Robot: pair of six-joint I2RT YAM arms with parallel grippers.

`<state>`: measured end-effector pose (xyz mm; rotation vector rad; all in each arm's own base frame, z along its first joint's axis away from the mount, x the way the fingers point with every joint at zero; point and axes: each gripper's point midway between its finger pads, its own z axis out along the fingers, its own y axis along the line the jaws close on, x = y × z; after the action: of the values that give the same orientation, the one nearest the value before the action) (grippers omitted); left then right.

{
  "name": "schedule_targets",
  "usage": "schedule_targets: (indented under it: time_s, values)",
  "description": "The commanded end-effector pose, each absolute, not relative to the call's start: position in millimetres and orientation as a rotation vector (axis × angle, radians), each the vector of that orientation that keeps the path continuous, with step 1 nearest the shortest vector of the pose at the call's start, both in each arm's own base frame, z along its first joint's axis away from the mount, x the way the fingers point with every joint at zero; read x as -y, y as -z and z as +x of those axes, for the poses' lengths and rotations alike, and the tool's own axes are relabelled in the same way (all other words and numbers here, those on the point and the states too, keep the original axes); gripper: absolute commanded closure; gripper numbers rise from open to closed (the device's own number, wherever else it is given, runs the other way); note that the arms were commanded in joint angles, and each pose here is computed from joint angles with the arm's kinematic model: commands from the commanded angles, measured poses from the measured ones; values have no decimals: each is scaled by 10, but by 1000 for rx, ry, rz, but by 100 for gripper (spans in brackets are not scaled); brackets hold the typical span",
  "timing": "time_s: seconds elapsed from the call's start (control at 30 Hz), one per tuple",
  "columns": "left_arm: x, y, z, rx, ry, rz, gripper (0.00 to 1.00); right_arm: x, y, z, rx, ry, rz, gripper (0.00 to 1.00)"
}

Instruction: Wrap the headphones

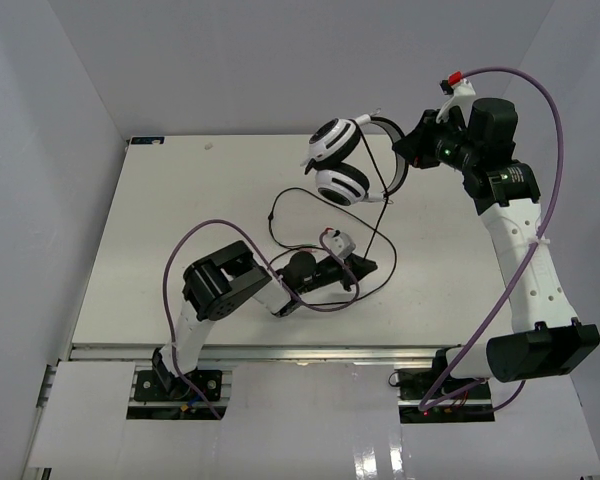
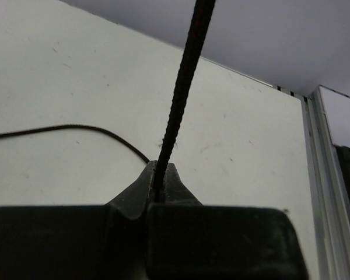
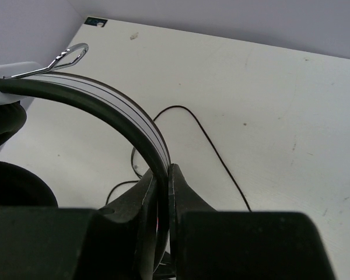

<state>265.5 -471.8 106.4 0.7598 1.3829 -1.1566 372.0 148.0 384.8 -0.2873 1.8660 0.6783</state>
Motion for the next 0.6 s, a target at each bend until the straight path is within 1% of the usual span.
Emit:
schedule_targets:
  time_s: [0.0,0.1,0.23,0.37,0.5,0.57]
  values:
    - [4506,-1691,2273,-1173,1265,828,100,-1292,-4320,3809,-1715,-554,-270,92]
    - [4324,-1685,2094,-1177,1264,890,100,-1256,-4302,3875,-1718,-543,-279,92]
    - [4020,-1587,2147,-1228,1233,869,100,-1335,-4425,3788,-1671,-573,-371,92]
    - [3789,-1642,2257,-1233,1221,826,100,-1371,-4497,3715,-1632,-580,-453,92]
    - [3720,-1508,2370,-1302,1241,872,100,-1564,-4589,3421,-1546,-718,-660,92]
    - [3619,-1495,2487,-1322,1242,857,100,-1620,-4610,3287,-1484,-718,-781,92]
